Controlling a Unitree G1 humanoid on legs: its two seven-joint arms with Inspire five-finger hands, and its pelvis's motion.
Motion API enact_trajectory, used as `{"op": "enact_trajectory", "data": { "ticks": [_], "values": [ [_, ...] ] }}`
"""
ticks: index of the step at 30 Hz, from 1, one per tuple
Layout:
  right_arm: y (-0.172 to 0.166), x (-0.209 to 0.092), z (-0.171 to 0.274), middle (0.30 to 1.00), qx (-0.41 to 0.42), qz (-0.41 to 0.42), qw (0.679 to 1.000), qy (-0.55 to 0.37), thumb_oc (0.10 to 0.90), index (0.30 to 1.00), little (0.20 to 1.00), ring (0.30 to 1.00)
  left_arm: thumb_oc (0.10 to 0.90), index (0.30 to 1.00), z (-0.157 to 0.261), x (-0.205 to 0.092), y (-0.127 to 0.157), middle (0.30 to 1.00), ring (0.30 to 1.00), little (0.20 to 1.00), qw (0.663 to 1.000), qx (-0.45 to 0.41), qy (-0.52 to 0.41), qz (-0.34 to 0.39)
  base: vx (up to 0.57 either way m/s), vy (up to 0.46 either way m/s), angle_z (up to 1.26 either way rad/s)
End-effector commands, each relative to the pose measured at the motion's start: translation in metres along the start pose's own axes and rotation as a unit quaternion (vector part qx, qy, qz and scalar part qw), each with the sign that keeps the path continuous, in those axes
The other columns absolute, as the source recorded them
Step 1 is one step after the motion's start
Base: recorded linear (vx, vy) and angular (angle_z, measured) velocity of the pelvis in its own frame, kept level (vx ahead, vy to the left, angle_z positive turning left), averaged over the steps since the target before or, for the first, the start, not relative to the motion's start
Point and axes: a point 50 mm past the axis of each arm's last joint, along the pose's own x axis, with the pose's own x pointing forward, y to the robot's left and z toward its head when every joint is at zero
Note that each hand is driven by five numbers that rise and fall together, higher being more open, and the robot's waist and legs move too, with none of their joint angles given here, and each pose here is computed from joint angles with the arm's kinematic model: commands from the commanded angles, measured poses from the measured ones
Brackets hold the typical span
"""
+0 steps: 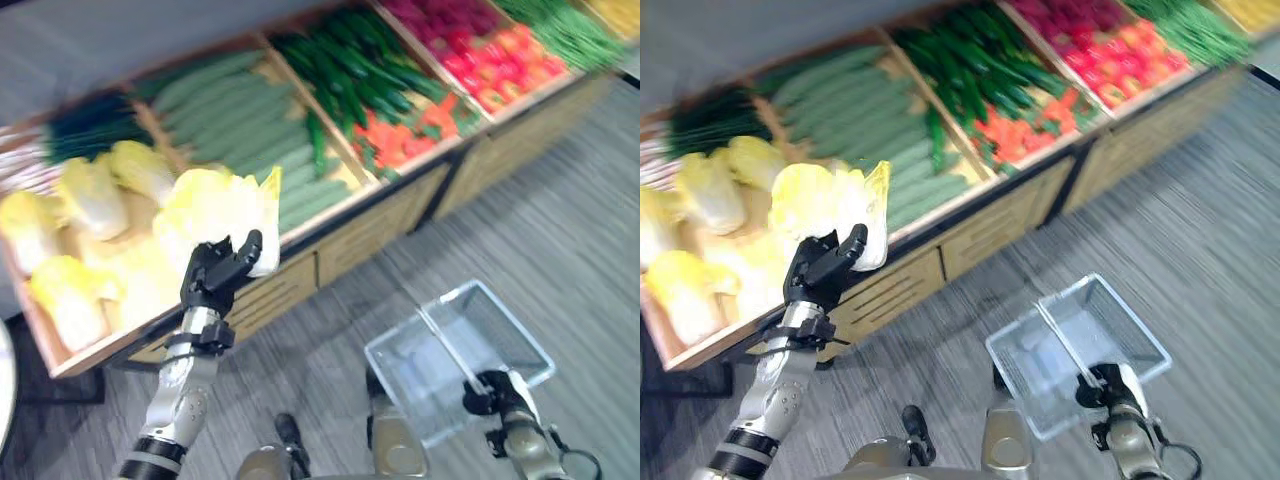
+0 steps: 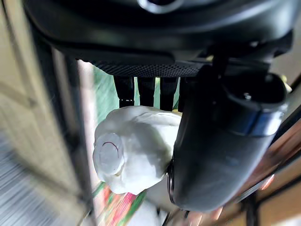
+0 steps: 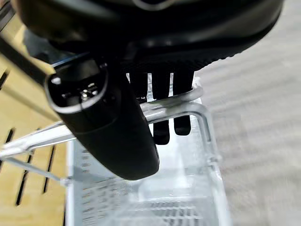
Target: Get the vegetables into the basket
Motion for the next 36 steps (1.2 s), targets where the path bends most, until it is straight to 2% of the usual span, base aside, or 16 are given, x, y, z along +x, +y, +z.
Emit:
{"op": "enact_trajectory", "data": {
  "ticks": [1, 7, 18, 20, 26, 31, 36],
  "values": [
    [-0.017, -0.007, -0.021, 0.3, -0.022, -0.018, 0.999, 0.018, 0.4, 0.3, 0.3, 0.3, 0.4, 0.3, 0.056, 0.01, -0.023, 0.3, 0.3, 0.3, 0.987, 0.022, -0.142, -0.069, -0.19, 0.162, -1.92],
    [-0.015, -0.009, -0.026, 0.3, -0.014, -0.023, 0.999, 0.026, 0.4, 0.3, 0.3, 0.3, 0.4, 0.3, 0.051, 0.007, -0.03, 0.3, 0.3, 0.3, 0.987, 0.004, -0.137, -0.08, 0.02, -0.094, -1.02],
    [-0.029, -0.01, -0.03, 0.3, -0.021, -0.04, 0.999, 0.025, 0.4, 0.3, 0.3, 0.3, 0.4, 0.3, 0.045, 0.01, -0.042, 0.3, 0.3, 0.3, 0.985, -0.02, -0.13, -0.111, 0.13, -0.234, -0.36],
    [-0.038, -0.004, -0.017, 0.3, -0.046, -0.045, 0.998, 0.0, 0.4, 0.3, 0.3, 0.3, 0.4, 0.3, 0.044, 0.008, -0.045, 0.3, 0.3, 0.3, 0.985, -0.019, -0.13, -0.113, -0.02, 0.065, -0.63],
    [-0.053, 0.006, 0.008, 0.3, -0.053, -0.068, 0.996, -0.038, 0.4, 0.3, 0.3, 0.3, 0.4, 0.3, 0.04, 0.006, -0.045, 0.3, 0.3, 0.3, 0.986, -0.018, -0.127, -0.111, 0.09, 0.098, -0.78],
    [-0.071, 0.014, 0.029, 0.3, -0.079, -0.079, 0.991, -0.068, 0.4, 0.3, 0.3, 0.3, 0.4, 0.3, 0.04, 0.007, -0.051, 0.3, 0.3, 0.3, 0.981, -0.02, -0.119, -0.149, 0.11, 0.235, -0.77],
    [-0.086, 0.02, 0.039, 0.3, -0.081, -0.105, 0.989, -0.061, 0.4, 0.3, 0.3, 0.3, 0.4, 0.3, 0.042, 0.01, -0.055, 0.3, 0.3, 0.3, 0.978, -0.014, -0.114, -0.172, 0.06, 0.175, -0.33]
  ]
}}
